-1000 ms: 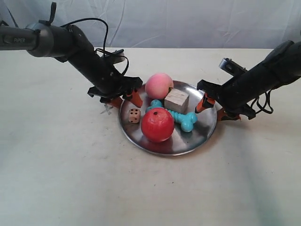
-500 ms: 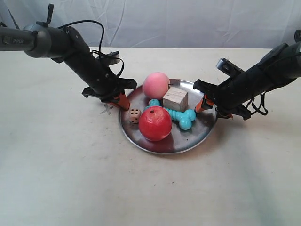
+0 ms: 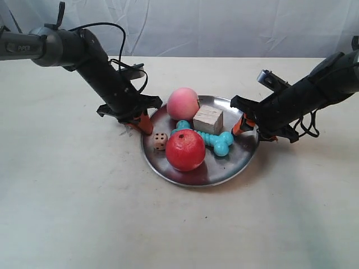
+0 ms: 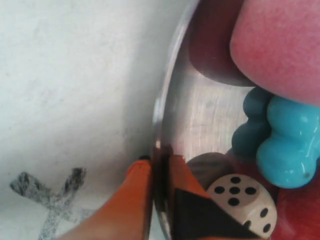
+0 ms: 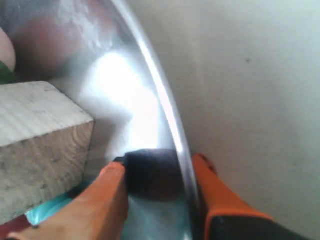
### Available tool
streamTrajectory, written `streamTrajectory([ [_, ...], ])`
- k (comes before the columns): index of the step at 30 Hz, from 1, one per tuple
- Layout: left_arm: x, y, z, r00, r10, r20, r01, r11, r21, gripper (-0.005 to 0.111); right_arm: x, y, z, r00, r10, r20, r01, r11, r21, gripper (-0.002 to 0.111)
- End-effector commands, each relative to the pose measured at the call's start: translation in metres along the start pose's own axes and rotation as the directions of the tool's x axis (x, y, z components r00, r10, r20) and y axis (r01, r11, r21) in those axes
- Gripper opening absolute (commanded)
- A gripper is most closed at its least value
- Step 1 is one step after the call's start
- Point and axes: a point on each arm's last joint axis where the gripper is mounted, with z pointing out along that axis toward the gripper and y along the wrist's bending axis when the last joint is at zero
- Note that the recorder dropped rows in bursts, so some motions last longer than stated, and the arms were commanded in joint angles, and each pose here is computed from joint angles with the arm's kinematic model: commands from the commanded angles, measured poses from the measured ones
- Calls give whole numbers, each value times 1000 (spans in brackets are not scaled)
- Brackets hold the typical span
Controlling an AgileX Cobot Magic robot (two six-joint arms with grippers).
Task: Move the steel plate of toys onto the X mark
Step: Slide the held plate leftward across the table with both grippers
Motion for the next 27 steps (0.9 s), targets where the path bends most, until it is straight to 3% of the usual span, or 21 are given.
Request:
streamTrajectory([
  [1,10,-40,15,985,54,-164,-24,984,179,0,29,-1,33,979,52,-199,-58,998,-27,-1],
  [17,-13,-51,-9,992,105,-72,-95,987,132,0,30,5,32,975,49,-218,-71,993,-94,-1],
  [27,-17,-63,-38,990,143,-14,-142,986,88,0,8,27,21,981,-19,-195,-16,984,-177,-1],
])
